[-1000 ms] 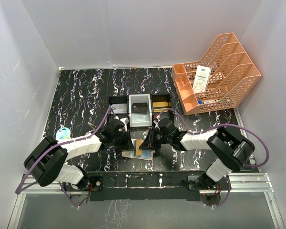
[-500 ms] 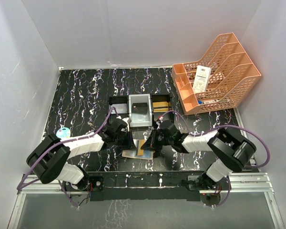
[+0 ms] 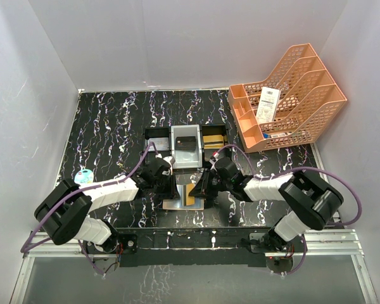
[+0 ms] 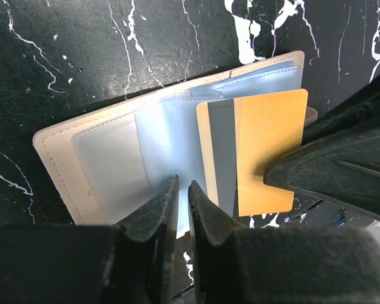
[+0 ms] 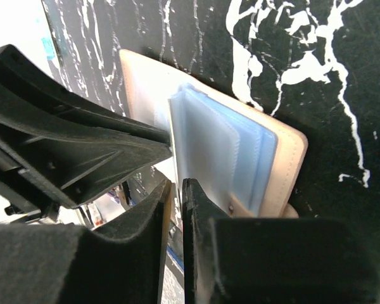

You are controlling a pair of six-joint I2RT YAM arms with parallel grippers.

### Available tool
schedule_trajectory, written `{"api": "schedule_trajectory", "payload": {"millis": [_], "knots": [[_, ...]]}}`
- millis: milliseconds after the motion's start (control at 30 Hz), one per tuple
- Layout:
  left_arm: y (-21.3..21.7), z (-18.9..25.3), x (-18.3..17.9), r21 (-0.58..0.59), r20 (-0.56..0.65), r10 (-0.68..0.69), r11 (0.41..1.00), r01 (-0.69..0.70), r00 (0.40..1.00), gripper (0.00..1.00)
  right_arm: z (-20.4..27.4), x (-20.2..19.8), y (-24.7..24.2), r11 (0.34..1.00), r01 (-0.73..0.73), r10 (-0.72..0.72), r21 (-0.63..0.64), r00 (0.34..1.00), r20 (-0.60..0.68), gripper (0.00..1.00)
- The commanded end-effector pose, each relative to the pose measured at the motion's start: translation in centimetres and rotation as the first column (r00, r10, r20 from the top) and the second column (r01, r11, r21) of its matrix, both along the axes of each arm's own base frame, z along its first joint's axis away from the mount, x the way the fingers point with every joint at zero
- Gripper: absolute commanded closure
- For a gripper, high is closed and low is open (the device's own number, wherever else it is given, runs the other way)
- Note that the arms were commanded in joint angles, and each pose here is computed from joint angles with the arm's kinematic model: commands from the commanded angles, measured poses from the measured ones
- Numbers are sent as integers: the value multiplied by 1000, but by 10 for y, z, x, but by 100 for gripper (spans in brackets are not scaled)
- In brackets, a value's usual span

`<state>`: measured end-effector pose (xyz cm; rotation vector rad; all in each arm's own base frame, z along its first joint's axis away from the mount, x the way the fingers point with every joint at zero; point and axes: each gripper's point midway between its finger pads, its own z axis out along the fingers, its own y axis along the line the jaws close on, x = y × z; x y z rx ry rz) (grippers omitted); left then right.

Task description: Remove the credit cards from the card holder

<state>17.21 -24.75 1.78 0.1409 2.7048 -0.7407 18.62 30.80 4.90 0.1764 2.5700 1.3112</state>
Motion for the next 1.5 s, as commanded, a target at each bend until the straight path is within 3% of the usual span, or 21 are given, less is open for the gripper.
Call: {"api": "schedule_trajectory", "payload": {"millis": [0,233,533,1033,1233,1467], "knots": [[6,3,-4,51,-3,-18,999,18,1000,89,4,5,12,998,-25,24,52,1000,12,86],[7,2,-6,61,-7,-22,998,22,1000,89,2,6,12,998,-14,14,57,1000,7,89],[4,3,-7,43,-5,-29,999,29,1000,90,0,13,10,997,52,-52,55,999,-1,78],[8,0,-7,64,-8,-20,998,20,1000,92,2,11,14,998,33,-34,48,999,35,100],[13,-1,-6,90,-5,-9,996,9,1000,90,16,17,3,998,60,-61,16,993,100,100],[2,42,7,-20,96,25,1000,-24,995,79,40,25,-11,995,101,-97,-8,974,203,100]]}}
